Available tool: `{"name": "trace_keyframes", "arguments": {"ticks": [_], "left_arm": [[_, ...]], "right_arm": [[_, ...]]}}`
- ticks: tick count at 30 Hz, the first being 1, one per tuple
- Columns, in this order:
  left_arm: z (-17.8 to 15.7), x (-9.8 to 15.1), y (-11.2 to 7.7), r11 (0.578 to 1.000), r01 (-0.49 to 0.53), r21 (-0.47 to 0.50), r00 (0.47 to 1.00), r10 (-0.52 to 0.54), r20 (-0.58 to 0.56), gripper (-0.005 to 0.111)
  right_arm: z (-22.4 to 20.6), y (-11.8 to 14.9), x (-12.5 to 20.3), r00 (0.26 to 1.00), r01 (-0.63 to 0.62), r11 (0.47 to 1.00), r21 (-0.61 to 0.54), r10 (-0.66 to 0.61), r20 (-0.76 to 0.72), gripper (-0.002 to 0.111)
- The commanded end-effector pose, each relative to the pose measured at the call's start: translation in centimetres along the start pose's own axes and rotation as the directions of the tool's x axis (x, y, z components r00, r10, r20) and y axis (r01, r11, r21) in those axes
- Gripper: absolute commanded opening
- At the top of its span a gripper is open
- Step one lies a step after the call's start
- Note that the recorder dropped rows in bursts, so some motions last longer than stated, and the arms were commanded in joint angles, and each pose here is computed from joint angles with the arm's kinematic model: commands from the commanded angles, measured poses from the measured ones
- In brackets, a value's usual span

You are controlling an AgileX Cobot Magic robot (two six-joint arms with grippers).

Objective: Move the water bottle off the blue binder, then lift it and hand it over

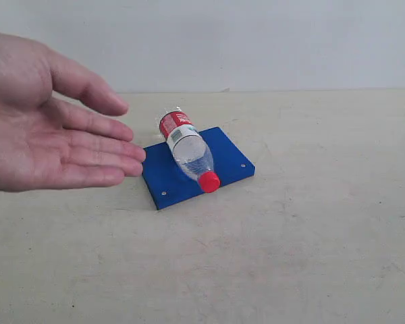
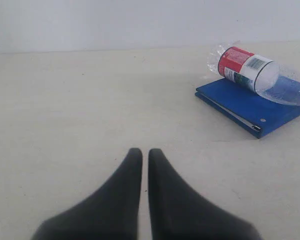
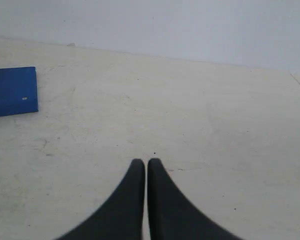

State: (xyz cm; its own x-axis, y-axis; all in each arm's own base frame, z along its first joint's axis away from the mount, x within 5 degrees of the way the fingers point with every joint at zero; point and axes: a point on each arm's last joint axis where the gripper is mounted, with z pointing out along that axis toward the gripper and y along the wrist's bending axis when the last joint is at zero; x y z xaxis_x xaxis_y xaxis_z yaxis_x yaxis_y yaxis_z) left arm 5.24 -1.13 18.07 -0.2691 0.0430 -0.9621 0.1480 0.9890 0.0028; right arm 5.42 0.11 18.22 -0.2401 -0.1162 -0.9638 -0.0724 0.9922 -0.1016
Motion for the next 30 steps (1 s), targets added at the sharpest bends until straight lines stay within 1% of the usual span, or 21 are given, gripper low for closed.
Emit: {"name": "trace_keyframes", "arguments": {"ticks": [1, 3, 7, 8, 10, 11, 12, 13, 14, 15, 17, 18, 19, 21, 22, 24, 25, 27, 28, 29, 30], "left_arm": [[0.0, -0.1, 0.0, 1.000, 0.012, 0.003, 1.000, -0.012, 0.015, 0.004], [0.0, -0.1, 0.0, 1.000, 0.012, 0.003, 1.000, -0.012, 0.015, 0.004], [0.0, -0.1, 0.0, 1.000, 0.012, 0.003, 1.000, -0.012, 0.015, 0.004], [0.0, -0.1, 0.0, 1.000, 0.012, 0.003, 1.000, -0.012, 0.015, 0.004], [0.0, -0.1, 0.0, 1.000, 0.012, 0.003, 1.000, -0.012, 0.015, 0.004], [0.0, -0.1, 0.0, 1.000, 0.012, 0.003, 1.000, -0.012, 0.015, 0.004], [0.0, -0.1, 0.0, 1.000, 0.012, 0.003, 1.000, -0.012, 0.015, 0.004], [0.0, -0.1, 0.0, 1.000, 0.012, 0.003, 1.000, -0.012, 0.015, 0.004], [0.0, -0.1, 0.0, 1.000, 0.012, 0.003, 1.000, -0.012, 0.015, 0.004], [0.0, -0.1, 0.0, 1.000, 0.012, 0.003, 1.000, -0.012, 0.015, 0.004], [0.0, -0.1, 0.0, 1.000, 0.012, 0.003, 1.000, -0.012, 0.015, 0.004], [0.0, -0.1, 0.0, 1.000, 0.012, 0.003, 1.000, -0.012, 0.015, 0.004], [0.0, -0.1, 0.0, 1.000, 0.012, 0.003, 1.000, -0.012, 0.015, 0.004], [0.0, -0.1, 0.0, 1.000, 0.012, 0.003, 1.000, -0.012, 0.015, 0.004], [0.0, -0.1, 0.0, 1.000, 0.012, 0.003, 1.000, -0.012, 0.015, 0.004], [0.0, -0.1, 0.0, 1.000, 0.012, 0.003, 1.000, -0.012, 0.015, 0.004], [0.0, -0.1, 0.0, 1.000, 0.012, 0.003, 1.000, -0.012, 0.015, 0.004], [0.0, -0.1, 0.0, 1.000, 0.012, 0.003, 1.000, -0.012, 0.015, 0.004], [0.0, -0.1, 0.0, 1.000, 0.012, 0.003, 1.000, -0.012, 0.015, 0.004], [0.0, -0.1, 0.0, 1.000, 0.012, 0.003, 1.000, -0.012, 0.015, 0.004], [0.0, -0.1, 0.0, 1.000, 0.012, 0.003, 1.000, -0.012, 0.015, 0.004]], "right_arm": [[-0.1, 0.0, -0.2, 1.000, 0.009, 1.000, 0.002, -0.009, 0.017, 0.000], [-0.1, 0.0, -0.2, 1.000, 0.014, 1.000, 0.003, -0.014, 0.017, 0.000], [-0.1, -0.3, -0.3, 0.977, 0.211, 0.977, 0.037, -0.212, 0.016, 0.000], [-0.1, -0.4, -0.4, 0.938, 0.345, 0.937, 0.056, -0.346, 0.015, 0.000], [-0.1, -0.5, -0.8, 0.875, 0.475, 0.875, 0.088, -0.481, 0.052, 0.000], [-0.1, -0.4, -1.2, 0.871, 0.474, 0.875, 0.099, -0.483, 0.094, 0.000], [-0.4, 0.0, -2.4, 0.928, 0.263, 0.962, 0.071, -0.272, 0.254, 0.000], [-0.7, 0.1, -3.5, 0.925, -0.028, 0.999, -0.019, 0.033, 0.378, 0.000], [-1.0, -0.1, -4.1, 0.873, -0.188, 0.978, -0.086, 0.207, 0.441, 0.000], [-1.4, -0.3, -4.8, 0.797, -0.308, 0.939, -0.151, 0.341, 0.499, 0.000], [-1.9, -0.5, -5.5, 0.740, -0.298, 0.941, -0.160, 0.334, 0.584, 0.000], [-2.0, -0.6, -5.7, 0.715, -0.322, 0.929, -0.182, 0.364, 0.597, 0.000], [-2.3, -0.8, -6.0, 0.652, -0.393, 0.888, -0.237, 0.451, 0.609, 0.000], [-2.6, -1.2, -6.2, 0.482, -0.558, 0.734, -0.386, 0.666, 0.569, 0.000], [-2.7, -1.1, -6.4, 0.473, -0.552, 0.729, -0.404, 0.673, 0.568, 0.000], [-4.1, -0.7, -8.7, 0.521, -0.411, 0.816, -0.406, 0.576, 0.630, 0.000], [-4.4, -0.4, -9.9, 0.552, -0.355, 0.843, -0.404, 0.538, 0.637, 0.000], [-4.2, 0.5, -12.9, 0.672, -0.228, 0.889, -0.397, 0.439, 0.596, 0.000], [-3.7, 1.0, -14.3, 0.725, -0.164, 0.901, -0.403, 0.387, 0.570, 0.000], [-2.5, 1.8, -15.3, 0.803, -0.085, 0.901, -0.426, 0.315, 0.506, 0.000], [-0.9, 2.6, -16.0, 0.879, -0.019, 0.882, -0.471, 0.240, 0.413, 0.000]]}}
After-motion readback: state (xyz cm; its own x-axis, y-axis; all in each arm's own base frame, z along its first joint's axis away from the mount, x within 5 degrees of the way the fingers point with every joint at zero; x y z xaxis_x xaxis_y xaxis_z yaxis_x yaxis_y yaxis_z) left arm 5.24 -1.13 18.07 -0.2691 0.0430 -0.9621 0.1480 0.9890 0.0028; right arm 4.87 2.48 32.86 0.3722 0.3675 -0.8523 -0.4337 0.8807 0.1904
